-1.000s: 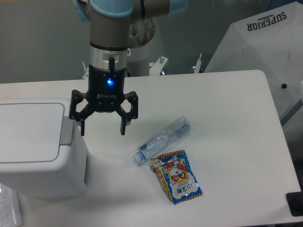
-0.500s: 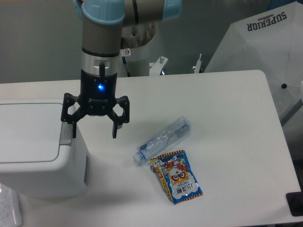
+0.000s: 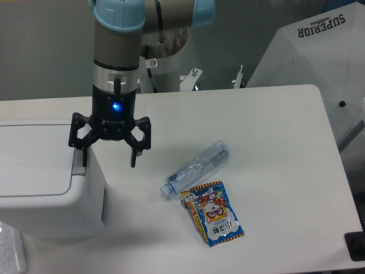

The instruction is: Open the trash can

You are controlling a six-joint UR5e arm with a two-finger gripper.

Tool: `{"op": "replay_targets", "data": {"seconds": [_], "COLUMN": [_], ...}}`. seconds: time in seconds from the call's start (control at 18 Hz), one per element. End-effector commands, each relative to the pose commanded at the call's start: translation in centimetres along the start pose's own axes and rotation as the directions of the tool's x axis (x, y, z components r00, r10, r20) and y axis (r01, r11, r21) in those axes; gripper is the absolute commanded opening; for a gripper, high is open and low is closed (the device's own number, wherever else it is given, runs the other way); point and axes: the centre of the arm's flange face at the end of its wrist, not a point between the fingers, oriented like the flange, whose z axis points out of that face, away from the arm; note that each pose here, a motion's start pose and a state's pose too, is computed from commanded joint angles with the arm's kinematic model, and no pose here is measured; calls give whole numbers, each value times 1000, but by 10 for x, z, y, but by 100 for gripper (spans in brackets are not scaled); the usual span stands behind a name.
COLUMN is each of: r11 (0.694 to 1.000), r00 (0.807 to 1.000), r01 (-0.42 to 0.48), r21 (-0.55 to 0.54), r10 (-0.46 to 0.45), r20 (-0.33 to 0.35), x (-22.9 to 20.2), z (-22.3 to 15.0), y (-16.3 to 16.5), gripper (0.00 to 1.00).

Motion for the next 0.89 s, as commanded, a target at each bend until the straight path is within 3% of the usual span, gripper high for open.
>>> {"op": "replay_targets", "data": {"seconds": [0.33, 0.61, 0.72, 0.89], "r11": [1000, 997, 993, 993], "r00": [1000, 999, 995, 982], "r01": [-1, -35, -85, -86], "r21": [-2, 73, 85, 79], "r10": [1, 34, 79, 71], "r20": [2, 8, 68, 177], "x": [-1, 3, -19, -57], "z": [2, -26, -36, -41], "y": [-1, -24, -31, -35], "gripper": [100, 100, 100, 100]}}
